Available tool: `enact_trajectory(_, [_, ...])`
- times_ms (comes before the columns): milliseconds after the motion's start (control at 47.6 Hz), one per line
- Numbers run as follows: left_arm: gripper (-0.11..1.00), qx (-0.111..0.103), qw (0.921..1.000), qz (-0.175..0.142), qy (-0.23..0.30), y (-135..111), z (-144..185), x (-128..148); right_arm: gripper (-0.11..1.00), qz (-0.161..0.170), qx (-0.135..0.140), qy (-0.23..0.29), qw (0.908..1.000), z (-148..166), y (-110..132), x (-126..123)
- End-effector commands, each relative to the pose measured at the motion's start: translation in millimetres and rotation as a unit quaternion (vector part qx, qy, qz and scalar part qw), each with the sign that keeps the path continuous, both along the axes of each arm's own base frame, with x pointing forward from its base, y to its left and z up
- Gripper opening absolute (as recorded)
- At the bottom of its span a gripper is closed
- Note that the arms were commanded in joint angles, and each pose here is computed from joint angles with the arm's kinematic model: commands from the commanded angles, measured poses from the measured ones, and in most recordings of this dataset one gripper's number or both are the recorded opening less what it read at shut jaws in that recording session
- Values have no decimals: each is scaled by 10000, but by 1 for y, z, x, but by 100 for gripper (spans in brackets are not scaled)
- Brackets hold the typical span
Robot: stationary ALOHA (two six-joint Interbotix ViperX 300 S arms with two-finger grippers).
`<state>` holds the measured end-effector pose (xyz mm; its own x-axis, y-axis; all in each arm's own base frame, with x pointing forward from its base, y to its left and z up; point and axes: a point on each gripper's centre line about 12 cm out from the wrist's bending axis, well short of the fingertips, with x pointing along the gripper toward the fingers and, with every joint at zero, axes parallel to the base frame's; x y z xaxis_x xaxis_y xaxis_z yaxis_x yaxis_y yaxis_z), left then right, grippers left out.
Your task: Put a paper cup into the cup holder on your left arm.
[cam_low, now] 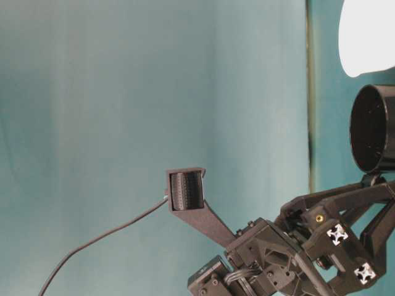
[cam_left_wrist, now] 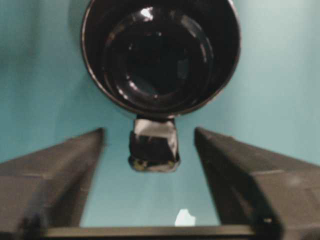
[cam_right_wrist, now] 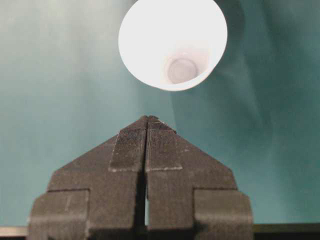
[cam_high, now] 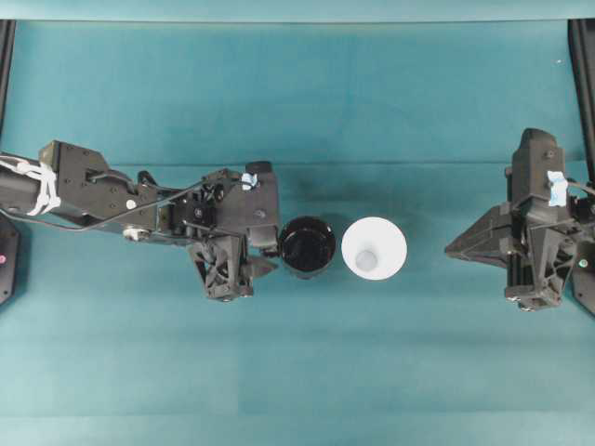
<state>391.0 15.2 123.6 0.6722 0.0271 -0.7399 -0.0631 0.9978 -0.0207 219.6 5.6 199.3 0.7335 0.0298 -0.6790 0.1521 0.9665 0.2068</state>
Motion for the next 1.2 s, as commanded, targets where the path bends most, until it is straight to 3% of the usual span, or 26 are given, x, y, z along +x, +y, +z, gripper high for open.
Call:
enact_trajectory(0, [86, 15, 9999, -3, -99, 1, 6, 4, -4, -36, 60, -159, 9998, 10, 1, 5])
enact_trajectory(525, [84, 13, 10000, 35, -61, 3, 8, -12, -3, -168, 183, 15, 9997, 4, 0, 13])
enact_trajectory(819, [84, -1, 9999, 53, -161, 2, 29, -31, 9, -217, 179, 145, 9995, 2, -2, 23])
enact_trajectory(945, [83, -40, 10000, 73, -10, 0, 32, -42, 29, -283, 172, 243, 9992, -2, -5, 29])
enact_trajectory(1176, [83, -43, 9999, -154, 60, -17, 43, -53, 89, -596, 187, 383, 9973, -3, -21, 46])
